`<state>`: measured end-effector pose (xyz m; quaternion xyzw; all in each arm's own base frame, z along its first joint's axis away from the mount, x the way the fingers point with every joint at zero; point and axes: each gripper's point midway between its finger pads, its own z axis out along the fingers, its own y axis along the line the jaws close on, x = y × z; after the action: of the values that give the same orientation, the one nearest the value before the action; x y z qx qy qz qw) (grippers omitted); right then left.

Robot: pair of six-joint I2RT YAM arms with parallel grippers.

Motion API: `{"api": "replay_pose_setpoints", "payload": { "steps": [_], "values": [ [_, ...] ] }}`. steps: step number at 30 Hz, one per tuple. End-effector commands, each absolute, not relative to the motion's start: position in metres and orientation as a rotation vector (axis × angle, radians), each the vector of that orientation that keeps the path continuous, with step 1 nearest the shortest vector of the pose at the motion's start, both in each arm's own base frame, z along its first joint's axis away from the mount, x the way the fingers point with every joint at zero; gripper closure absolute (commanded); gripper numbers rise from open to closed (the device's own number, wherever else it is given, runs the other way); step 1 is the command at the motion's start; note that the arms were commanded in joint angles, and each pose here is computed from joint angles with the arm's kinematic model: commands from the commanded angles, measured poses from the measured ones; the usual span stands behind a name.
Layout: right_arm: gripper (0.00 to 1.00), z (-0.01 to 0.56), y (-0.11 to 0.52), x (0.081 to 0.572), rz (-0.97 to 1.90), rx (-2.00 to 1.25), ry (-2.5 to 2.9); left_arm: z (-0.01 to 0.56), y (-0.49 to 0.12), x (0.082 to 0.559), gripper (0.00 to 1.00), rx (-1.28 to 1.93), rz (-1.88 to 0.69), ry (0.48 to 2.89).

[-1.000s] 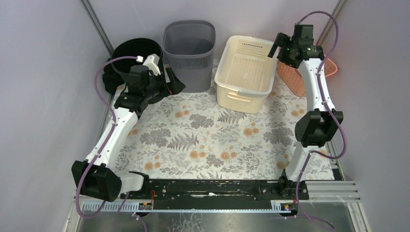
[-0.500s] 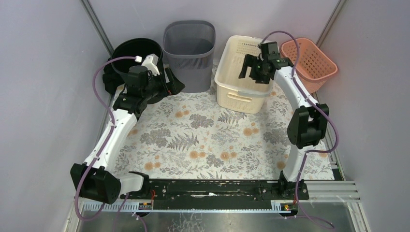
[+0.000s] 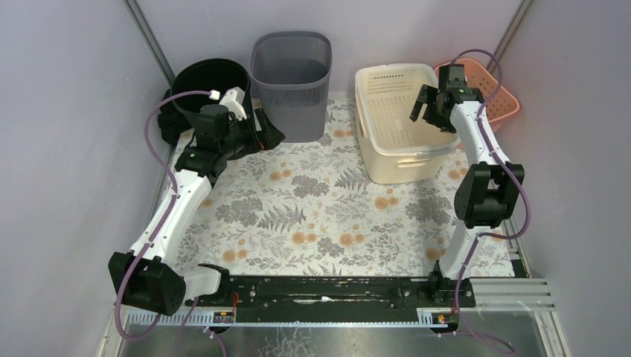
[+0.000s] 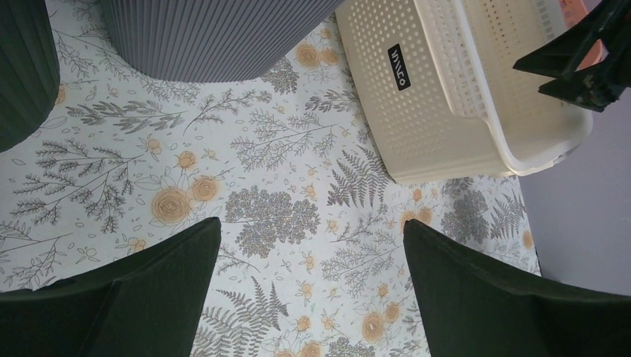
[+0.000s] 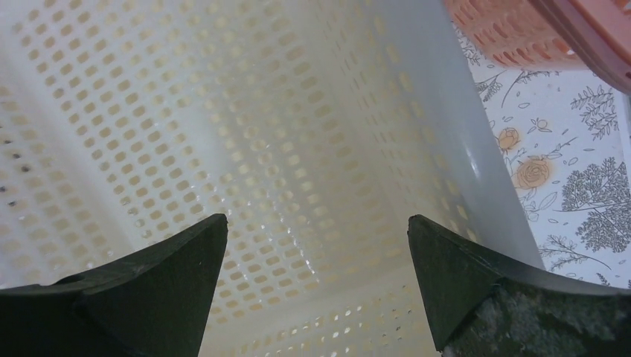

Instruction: Turn the large container upside down

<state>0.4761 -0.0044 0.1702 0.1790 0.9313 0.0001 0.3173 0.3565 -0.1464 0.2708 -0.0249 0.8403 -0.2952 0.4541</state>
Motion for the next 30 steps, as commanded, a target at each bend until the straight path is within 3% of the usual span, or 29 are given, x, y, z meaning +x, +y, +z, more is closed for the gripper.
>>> {"api": "replay_pose_setpoints", "payload": {
  "steps": [1, 6, 10, 22, 27, 30],
  "values": [
    [0.03, 0.252, 0.028, 0.473, 0.155, 0.336, 2.268, 0.278, -0.152, 0.351, 0.00, -0.029, -0.754, 2.049],
    [0.05, 0.304, 0.129, 0.474, 0.376, -0.011, 2.152, 0.280, -0.150, 0.350, 0.00, -0.029, -0.749, 2.050],
    [0.09, 0.294, 0.175, 0.477, 0.416, -0.126, 2.222, 0.274, -0.148, 0.346, 0.00, -0.037, -0.729, 2.085],
    [0.14, 0.228, 0.177, 0.503, 0.073, -0.108, 2.333, 0.273, -0.139, 0.326, 0.00, -0.075, -0.695, 2.109],
    [0.33, 0.211, 0.183, 0.505, 0.082, -0.128, 2.368, 0.276, -0.137, 0.320, 0.00, -0.092, -0.694, 2.098],
    [0.54, 0.205, 0.184, 0.507, 0.082, -0.132, 2.380, 0.278, -0.139, 0.316, 0.00, -0.087, -0.713, 2.095]
  ]
}}
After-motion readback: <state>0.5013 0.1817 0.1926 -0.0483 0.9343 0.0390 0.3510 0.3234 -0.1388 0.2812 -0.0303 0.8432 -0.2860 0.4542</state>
